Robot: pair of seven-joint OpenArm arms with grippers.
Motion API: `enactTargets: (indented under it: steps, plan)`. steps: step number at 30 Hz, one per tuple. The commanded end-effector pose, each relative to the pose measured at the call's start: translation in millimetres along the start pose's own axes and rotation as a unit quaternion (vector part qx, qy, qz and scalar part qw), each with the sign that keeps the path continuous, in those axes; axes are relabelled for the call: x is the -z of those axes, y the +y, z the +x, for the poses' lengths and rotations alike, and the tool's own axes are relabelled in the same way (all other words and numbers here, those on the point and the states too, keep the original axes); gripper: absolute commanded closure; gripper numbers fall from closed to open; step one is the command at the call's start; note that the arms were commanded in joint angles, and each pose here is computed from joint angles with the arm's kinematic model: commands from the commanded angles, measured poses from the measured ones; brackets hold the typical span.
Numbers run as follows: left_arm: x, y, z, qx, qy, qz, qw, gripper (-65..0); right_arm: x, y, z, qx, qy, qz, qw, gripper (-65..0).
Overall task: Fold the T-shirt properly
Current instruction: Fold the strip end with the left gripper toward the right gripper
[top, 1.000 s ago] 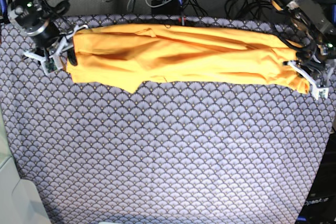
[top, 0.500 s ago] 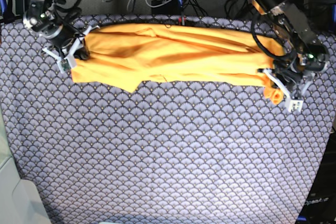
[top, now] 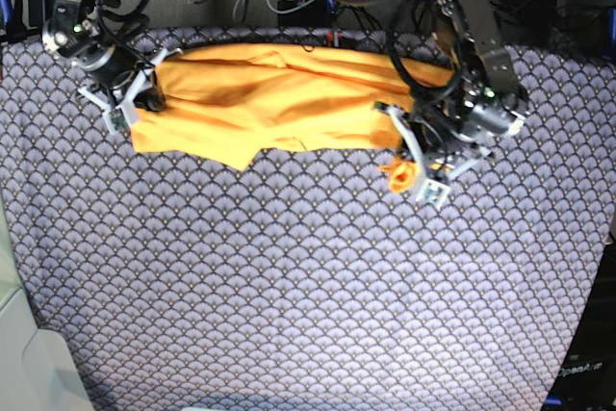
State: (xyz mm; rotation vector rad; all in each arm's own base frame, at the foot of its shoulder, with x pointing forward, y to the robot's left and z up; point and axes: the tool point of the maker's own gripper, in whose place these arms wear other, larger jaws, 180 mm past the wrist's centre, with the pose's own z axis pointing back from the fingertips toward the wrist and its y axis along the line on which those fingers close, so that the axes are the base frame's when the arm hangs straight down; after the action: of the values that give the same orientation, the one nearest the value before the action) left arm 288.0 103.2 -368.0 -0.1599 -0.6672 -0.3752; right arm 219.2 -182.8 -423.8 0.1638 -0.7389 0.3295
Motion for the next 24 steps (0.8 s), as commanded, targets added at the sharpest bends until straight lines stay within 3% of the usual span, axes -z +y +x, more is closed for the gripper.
enactTargets:
  steps: [1, 7, 12, 18, 24]
  plan:
    - [-5, -2, 16, 0.012, -0.025, 0.001, 1.0, 0.0, -1, -3, 1, -0.006, 0.003, -0.004, 1.0, -2.5]
    - [0, -30, 7, 0.044, 0.006, -0.03, 0.999, 0.0, -1, -3, 1, -0.007, 0.004, -0.004, 1.0, -2.5]
    - [-1, -51, 8, 0.06, -0.007, -0.053, 0.997, 0.0, -2, -4, 1, -0.008, 0.004, -0.005, 0.9999, -2.5]
    - [-18, -67, 34, -0.008, -0.078, -0.031, 0.996, 0.0, -1, -3, 1, -0.008, 0.004, -0.004, 0.9999, -2.6]
    - [-18, -84, 38, -0.098, -0.099, -0.019, 0.99, 0.0, -1, -3, 1, -0.008, 0.004, -0.004, 0.9999, -2.7]
